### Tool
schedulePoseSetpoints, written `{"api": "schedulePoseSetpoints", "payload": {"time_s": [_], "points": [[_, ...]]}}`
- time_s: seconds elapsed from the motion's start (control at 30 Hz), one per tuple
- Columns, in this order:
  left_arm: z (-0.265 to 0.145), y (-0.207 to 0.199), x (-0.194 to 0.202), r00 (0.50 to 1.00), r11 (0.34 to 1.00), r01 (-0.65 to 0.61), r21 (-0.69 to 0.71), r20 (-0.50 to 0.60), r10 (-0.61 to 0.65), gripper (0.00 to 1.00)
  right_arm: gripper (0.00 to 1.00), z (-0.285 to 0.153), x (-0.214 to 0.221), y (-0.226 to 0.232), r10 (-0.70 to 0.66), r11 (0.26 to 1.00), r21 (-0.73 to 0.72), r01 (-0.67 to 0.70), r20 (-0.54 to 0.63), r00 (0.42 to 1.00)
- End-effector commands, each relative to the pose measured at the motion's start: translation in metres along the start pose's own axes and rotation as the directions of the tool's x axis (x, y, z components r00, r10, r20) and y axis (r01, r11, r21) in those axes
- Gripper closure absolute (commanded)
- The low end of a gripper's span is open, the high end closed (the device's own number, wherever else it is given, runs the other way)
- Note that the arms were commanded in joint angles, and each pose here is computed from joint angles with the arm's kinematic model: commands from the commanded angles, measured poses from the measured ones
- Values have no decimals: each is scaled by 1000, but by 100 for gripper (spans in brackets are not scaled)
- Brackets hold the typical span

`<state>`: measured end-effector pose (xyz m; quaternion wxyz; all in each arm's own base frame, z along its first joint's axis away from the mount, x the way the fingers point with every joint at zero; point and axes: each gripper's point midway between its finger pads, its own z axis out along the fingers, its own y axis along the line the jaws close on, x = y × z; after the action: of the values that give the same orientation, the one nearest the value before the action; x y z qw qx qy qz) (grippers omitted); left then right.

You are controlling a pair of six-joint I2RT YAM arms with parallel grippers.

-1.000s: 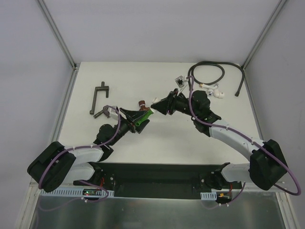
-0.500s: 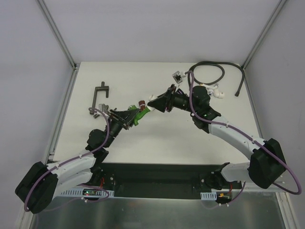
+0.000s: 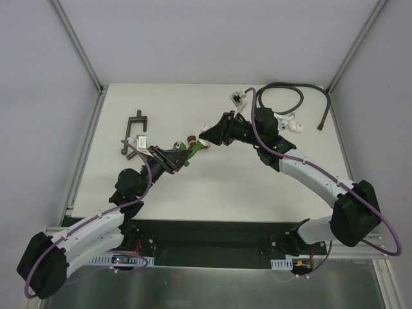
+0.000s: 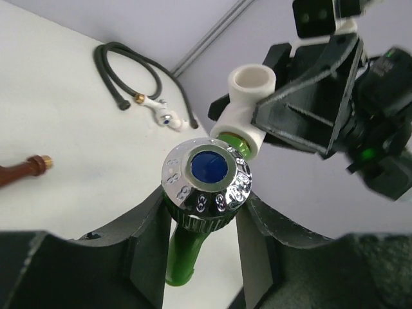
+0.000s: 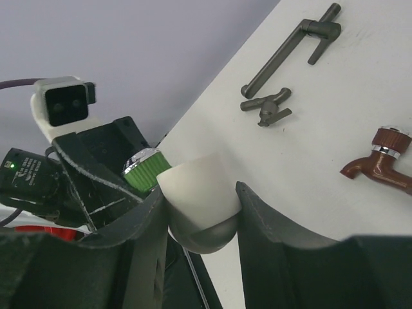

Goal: Install the water faucets

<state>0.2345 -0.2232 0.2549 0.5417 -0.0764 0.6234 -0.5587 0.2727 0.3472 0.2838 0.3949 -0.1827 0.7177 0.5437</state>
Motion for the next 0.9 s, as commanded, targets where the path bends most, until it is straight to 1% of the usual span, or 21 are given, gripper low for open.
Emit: {"api": "schedulePoseSetpoints", "payload": {"time_s": [0.0,0.03,0.07,0.1,0.13,0.2,0.23,0.27,0.3,0.33,0.43,0.57,0.6,0.63,0.73,0.77,0.8,0.83,0.87], "points": [[-3,-69,-8,932,887,-354,298,33,361,100,98,10,19,-13,66,996,68,-59,-99,993],[-5,-70,-6,893,841,-441,314,53,448,100,98,13,22,-16,75,995,76,-67,-110,991],[-6,-72,-4,870,814,-480,328,60,489,100,98,15,23,-19,85,994,84,-75,-116,990],[-8,-70,7,849,792,-503,346,28,527,100,98,16,25,-20,94,992,90,-83,-125,988],[-9,-69,7,802,743,-571,350,47,595,100,98,18,27,-24,102,991,97,-90,-130,986],[-9,-68,14,765,708,-609,357,27,644,100,98,20,27,-29,106,990,110,-92,-126,986],[-10,-59,20,731,685,-638,351,-4,683,100,98,21,29,-32,108,989,117,-93,-125,986],[-9,-59,20,719,677,-650,346,-10,695,100,96,21,30,-33,108,989,119,-93,-124,986],[-9,-55,21,713,676,-655,337,-21,701,100,93,22,27,-31,99,990,110,-87,-112,989],[-10,-52,20,711,679,-660,321,-27,703,100,86,21,25,-29,90,992,101,-79,-100,991],[-12,-50,14,715,688,-667,287,-11,699,100,71,18,20,-26,60,995,85,-53,-79,995],[-15,-45,7,720,697,-673,248,4,694,100,68,13,16,-29,57,995,90,-51,-66,996],[-15,-45,7,723,700,-672,242,5,691,100,69,13,17,-28,53,995,86,-47,-68,996],[-15,-45,5,726,704,-670,237,10,688,100,78,13,16,-26,57,996,79,-52,-68,996],[-14,-46,1,742,720,-659,218,28,670,100,98,14,17,-23,72,996,55,-69,-60,996],[-15,-43,2,745,725,-656,211,28,666,96,98,15,13,-20,70,997,39,-69,-44,997],[-13,-47,-4,748,725,-658,203,64,661,88,98,15,13,-19,91,995,34,-89,-39,995],[-13,-46,-4,751,728,-656,199,74,656,78,98,16,16,-19,107,994,28,-106,-41,993],[-13,-45,-4,752,729,-655,199,83,654,73,98,16,13,-15,108,994,11,-108,-25,994]]}}
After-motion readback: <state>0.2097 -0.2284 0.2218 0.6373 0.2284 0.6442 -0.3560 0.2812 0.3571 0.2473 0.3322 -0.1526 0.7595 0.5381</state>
